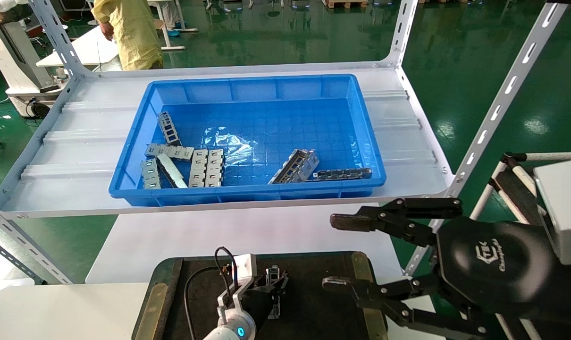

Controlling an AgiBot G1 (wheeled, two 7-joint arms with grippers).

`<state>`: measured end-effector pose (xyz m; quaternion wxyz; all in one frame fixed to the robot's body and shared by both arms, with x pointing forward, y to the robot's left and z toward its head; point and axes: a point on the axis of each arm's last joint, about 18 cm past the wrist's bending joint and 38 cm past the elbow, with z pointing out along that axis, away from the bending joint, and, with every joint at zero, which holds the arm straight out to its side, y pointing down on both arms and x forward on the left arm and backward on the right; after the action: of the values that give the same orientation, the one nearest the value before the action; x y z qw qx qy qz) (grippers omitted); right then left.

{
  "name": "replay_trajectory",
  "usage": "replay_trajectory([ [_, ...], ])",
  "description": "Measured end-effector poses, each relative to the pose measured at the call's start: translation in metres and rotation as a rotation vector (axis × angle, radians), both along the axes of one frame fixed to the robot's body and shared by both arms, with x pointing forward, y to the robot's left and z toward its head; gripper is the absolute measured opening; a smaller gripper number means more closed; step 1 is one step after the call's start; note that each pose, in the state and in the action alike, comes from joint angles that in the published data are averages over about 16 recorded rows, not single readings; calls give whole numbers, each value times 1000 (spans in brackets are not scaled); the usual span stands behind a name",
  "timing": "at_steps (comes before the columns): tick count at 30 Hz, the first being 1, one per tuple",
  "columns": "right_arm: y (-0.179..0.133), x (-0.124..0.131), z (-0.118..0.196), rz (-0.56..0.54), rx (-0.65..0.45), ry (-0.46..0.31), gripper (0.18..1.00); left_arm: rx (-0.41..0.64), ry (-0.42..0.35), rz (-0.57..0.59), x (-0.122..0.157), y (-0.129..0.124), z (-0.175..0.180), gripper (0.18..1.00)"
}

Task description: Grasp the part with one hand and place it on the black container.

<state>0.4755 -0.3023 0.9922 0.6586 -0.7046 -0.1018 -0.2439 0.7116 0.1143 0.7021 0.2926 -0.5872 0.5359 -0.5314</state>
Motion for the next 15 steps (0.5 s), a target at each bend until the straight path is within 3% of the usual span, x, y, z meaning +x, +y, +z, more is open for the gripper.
replay_trajectory([
  [15,0,0,0,0,0,0,823,26,-61,-102,13,0,32,810],
])
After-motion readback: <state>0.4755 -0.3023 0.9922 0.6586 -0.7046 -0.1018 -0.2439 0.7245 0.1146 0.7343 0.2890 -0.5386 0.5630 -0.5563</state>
